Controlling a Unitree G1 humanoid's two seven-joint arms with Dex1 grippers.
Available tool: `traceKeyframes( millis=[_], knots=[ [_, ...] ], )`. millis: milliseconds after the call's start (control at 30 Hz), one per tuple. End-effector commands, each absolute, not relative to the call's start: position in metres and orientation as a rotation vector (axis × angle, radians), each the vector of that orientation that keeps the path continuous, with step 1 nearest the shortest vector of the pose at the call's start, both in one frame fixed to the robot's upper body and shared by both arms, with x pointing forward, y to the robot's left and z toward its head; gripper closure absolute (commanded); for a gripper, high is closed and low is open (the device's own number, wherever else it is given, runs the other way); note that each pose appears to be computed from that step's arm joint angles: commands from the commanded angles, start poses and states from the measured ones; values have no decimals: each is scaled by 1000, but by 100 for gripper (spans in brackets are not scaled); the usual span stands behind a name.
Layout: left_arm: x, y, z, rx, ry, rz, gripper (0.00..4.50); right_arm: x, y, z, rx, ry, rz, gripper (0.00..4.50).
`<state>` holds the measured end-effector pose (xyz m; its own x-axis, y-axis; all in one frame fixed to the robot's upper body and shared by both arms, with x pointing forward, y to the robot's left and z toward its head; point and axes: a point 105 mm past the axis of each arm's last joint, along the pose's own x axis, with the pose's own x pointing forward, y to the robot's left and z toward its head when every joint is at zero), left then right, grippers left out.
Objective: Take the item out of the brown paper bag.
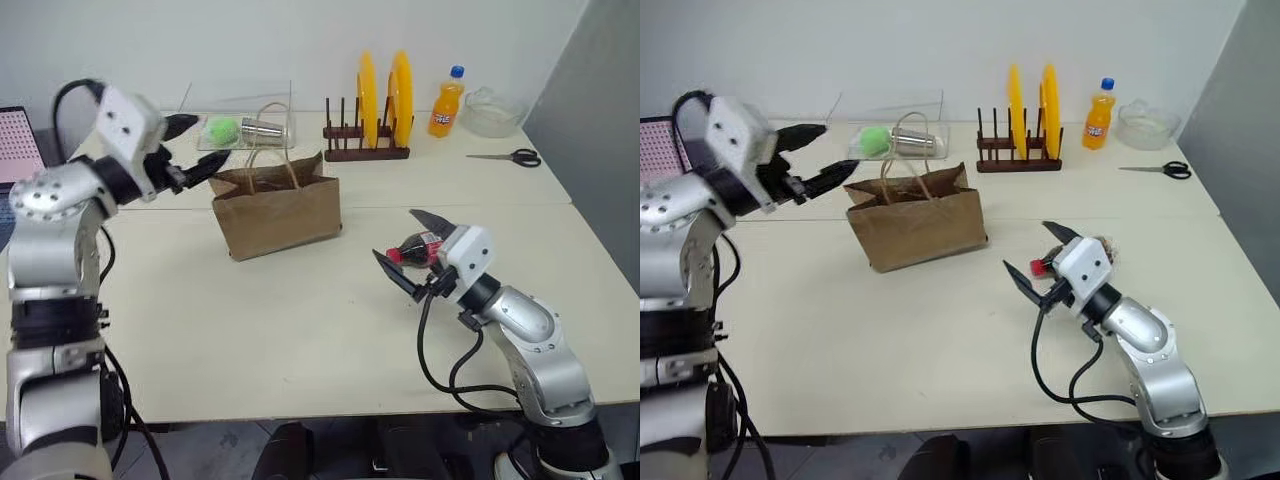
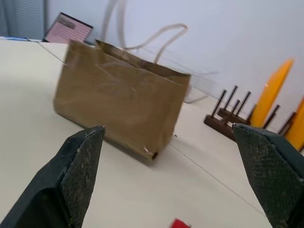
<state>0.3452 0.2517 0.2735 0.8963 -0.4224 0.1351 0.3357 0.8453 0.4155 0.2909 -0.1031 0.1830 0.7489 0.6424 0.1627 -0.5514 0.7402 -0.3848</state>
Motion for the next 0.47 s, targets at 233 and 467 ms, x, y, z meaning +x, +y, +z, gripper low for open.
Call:
traceKeyframes(
  millis=[233,467],
  knots=[
    [283,241,167,279,-73,-93,112,277,-131,157,-226,-301,464,0],
    [268,226,127,249,-58,-82,112,271,-126,141,-149,-253,475,0]
  ],
)
